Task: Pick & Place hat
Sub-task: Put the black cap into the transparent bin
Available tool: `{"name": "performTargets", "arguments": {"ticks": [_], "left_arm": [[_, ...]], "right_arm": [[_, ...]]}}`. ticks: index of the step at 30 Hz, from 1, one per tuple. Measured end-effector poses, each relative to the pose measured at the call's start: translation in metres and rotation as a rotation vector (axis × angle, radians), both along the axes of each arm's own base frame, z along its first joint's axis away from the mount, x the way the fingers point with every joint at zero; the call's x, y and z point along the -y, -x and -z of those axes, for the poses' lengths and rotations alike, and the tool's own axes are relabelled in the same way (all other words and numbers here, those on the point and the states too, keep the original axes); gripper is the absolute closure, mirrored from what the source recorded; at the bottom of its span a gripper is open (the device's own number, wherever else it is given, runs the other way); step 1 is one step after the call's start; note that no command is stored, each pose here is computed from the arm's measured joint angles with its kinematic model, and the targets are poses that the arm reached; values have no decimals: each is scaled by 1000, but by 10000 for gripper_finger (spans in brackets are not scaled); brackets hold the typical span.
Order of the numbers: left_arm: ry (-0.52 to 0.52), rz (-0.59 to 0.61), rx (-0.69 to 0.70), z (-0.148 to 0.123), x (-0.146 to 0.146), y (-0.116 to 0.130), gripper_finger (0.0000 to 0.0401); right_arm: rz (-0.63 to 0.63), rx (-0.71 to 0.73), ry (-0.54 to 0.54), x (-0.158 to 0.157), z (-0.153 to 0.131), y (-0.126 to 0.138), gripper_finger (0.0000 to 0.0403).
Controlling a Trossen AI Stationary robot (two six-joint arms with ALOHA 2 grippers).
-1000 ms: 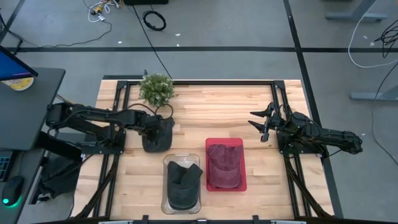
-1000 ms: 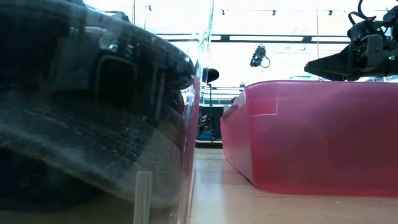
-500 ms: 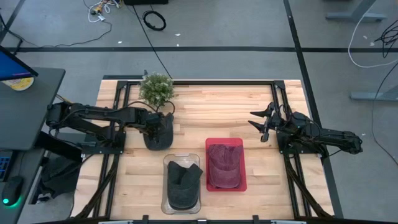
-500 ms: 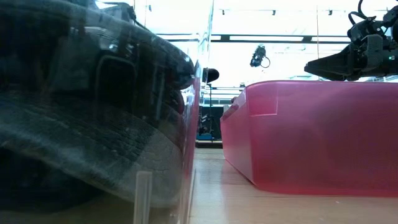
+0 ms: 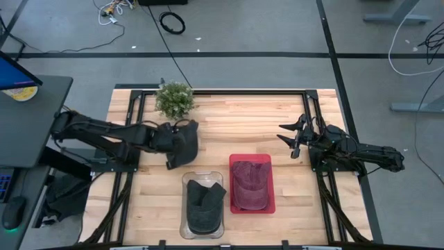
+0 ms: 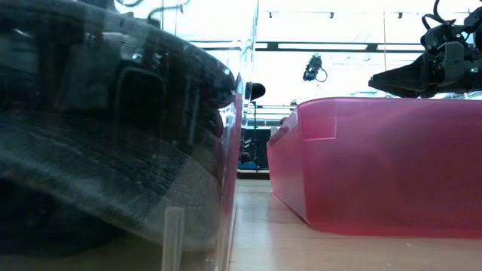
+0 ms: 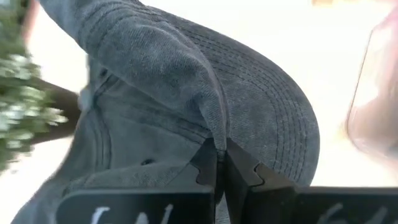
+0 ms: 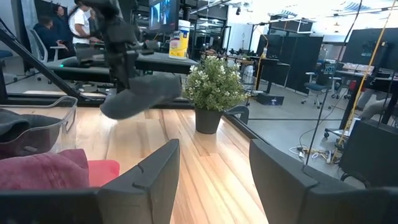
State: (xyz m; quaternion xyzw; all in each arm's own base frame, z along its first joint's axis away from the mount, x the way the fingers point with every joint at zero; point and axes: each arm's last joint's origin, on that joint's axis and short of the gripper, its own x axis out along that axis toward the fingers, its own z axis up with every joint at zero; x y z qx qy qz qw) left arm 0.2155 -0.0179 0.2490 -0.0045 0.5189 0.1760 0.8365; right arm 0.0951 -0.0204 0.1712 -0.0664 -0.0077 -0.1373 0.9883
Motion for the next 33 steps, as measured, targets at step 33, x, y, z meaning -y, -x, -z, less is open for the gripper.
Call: {"name": "performTargets", "arguments": {"ticks": [33], "left_arm": [[109, 272, 434, -31, 144, -22, 394]], "right_arm": [[0, 0, 0, 0, 0, 0, 204]]}}
